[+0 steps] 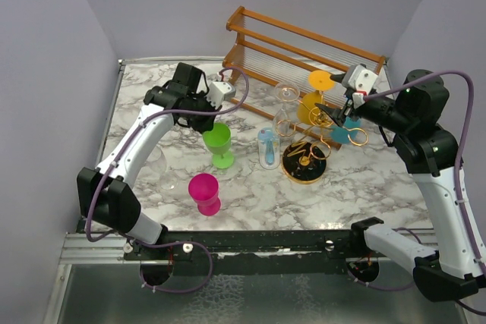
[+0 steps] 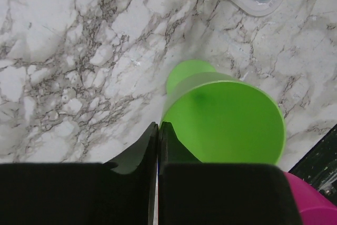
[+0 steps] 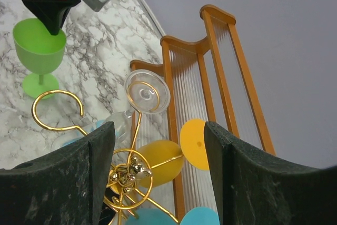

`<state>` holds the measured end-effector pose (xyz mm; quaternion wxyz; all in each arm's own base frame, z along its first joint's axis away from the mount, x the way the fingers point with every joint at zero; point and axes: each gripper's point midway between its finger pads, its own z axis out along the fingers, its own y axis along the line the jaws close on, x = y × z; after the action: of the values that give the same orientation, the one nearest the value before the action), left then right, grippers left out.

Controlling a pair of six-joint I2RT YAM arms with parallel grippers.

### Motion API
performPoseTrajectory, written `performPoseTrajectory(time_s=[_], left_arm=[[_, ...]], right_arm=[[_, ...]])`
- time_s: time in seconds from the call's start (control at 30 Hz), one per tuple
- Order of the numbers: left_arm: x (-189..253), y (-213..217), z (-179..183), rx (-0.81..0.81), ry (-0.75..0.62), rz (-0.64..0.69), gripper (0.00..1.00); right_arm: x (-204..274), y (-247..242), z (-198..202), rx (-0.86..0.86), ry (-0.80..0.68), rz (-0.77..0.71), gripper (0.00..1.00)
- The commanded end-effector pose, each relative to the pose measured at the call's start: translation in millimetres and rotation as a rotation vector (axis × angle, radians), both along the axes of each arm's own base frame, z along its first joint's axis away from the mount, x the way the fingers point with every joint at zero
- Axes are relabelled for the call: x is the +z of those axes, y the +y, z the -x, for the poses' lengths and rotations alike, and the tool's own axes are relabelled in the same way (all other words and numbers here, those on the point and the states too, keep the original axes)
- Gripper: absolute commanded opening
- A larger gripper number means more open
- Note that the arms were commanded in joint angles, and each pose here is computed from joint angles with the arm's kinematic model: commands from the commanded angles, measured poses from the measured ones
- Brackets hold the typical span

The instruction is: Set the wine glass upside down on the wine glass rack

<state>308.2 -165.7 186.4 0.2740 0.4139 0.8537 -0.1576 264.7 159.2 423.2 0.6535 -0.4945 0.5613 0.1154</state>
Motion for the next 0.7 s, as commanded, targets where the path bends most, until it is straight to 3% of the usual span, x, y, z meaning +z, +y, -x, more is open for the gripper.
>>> performPoseTrajectory(time_s=[0.0, 0.23, 0.5, 0.67], left_arm=[[40.2, -5.3, -8.3, -0.026, -0.102, 0.028, 0.0], [125.8, 8.0, -26.2, 0.086, -0.355, 0.06, 0.0], [228.5, 13.6, -13.2, 0.14, -0.656, 0.228, 0.0], [279.1, 4.8, -2.2, 0.139, -0.743, 0.373, 0.0]], right_arm=[[8.9, -3.9, -3.5, -0.02, -0.04, -0.006, 0.67], [11.1, -12.0, -17.7, -0.093, -0.041, -0.021, 0.67], [13.6, -1.7, -14.6, -0.029, -0.027, -0.032, 0.66], [10.8, 13.7, -16.2, 0.047, 0.061, -0.066, 0.57]])
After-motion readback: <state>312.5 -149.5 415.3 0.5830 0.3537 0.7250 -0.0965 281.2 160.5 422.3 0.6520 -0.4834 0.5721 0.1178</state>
